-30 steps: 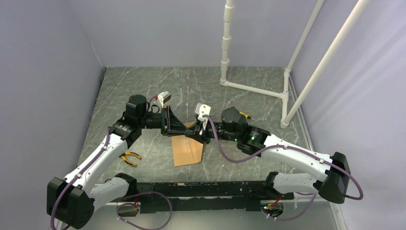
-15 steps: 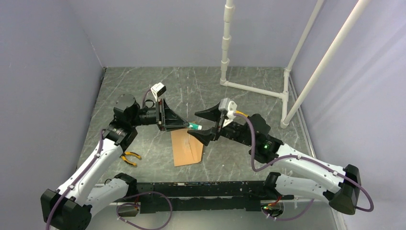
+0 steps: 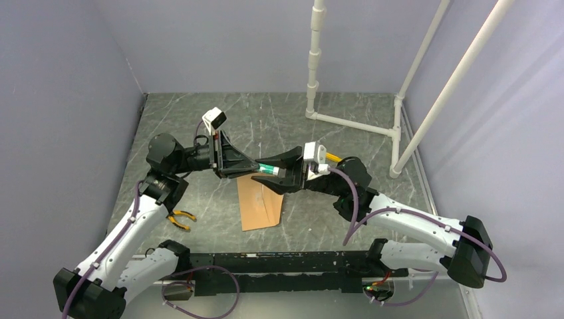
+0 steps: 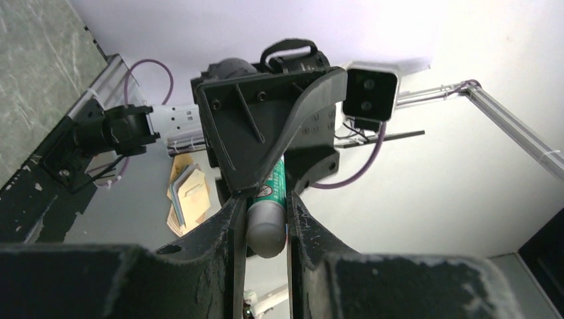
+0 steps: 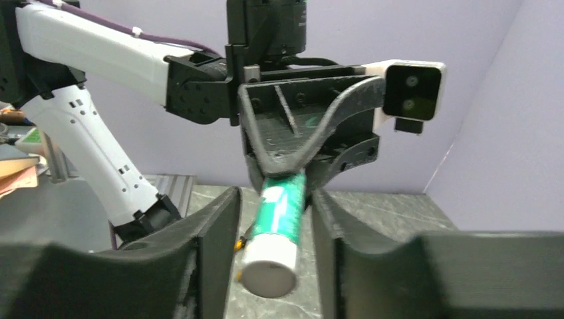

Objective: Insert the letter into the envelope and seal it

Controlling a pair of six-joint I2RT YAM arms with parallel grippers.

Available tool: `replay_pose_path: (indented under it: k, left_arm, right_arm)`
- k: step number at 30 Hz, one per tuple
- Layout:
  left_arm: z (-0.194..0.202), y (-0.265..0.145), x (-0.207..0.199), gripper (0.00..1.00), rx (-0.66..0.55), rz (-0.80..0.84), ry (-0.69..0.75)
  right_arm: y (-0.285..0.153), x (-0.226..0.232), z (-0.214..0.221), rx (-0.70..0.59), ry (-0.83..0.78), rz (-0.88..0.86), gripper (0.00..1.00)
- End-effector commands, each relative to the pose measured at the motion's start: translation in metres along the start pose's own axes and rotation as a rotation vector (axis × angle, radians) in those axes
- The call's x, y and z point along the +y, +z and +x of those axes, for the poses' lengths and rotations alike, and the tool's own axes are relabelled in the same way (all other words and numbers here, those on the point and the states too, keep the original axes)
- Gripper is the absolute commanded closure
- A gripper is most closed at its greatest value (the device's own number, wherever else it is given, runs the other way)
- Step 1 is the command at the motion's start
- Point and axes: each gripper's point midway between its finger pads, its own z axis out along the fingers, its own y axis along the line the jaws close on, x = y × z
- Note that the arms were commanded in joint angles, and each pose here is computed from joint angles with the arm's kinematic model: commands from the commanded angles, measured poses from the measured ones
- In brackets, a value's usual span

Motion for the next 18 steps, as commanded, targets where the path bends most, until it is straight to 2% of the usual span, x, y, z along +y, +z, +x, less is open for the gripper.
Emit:
replay_pose_path:
  k: [1, 8, 11, 15, 18]
  left_arm:
    - [0.007, -0.004, -0.04, 0.97, 0.0, 0.075, 0.106]
    - [0.008, -0.005, -0.045, 0.98, -0.001, 0.092, 0.117]
    - [0.008, -0.004, -0.045, 0.98, -0.002, 0.091, 0.115]
    - [0.006, -0.004, -0.044, 0.98, -0.004, 0.095, 0.105]
    - [0.006, -0.004, -0.044, 0.98, -0.004, 0.101, 0.107]
  right_arm:
    - [0.007, 0.009, -0.049, -0.124, -0.111, -0.074, 0.61]
    - [0.006, 0.013, -0.059, -0.145, -0.117, -0.092, 0.75]
    - [0.008, 0.014, -0.062, -0.161, -0.117, -0.101, 0.76]
    - [0.008, 0.015, -0.067, -0.178, -0.122, -0.11, 0.71]
    - [0.009, 0.016, -0.069, -0.179, -0.123, -0.115, 0.75]
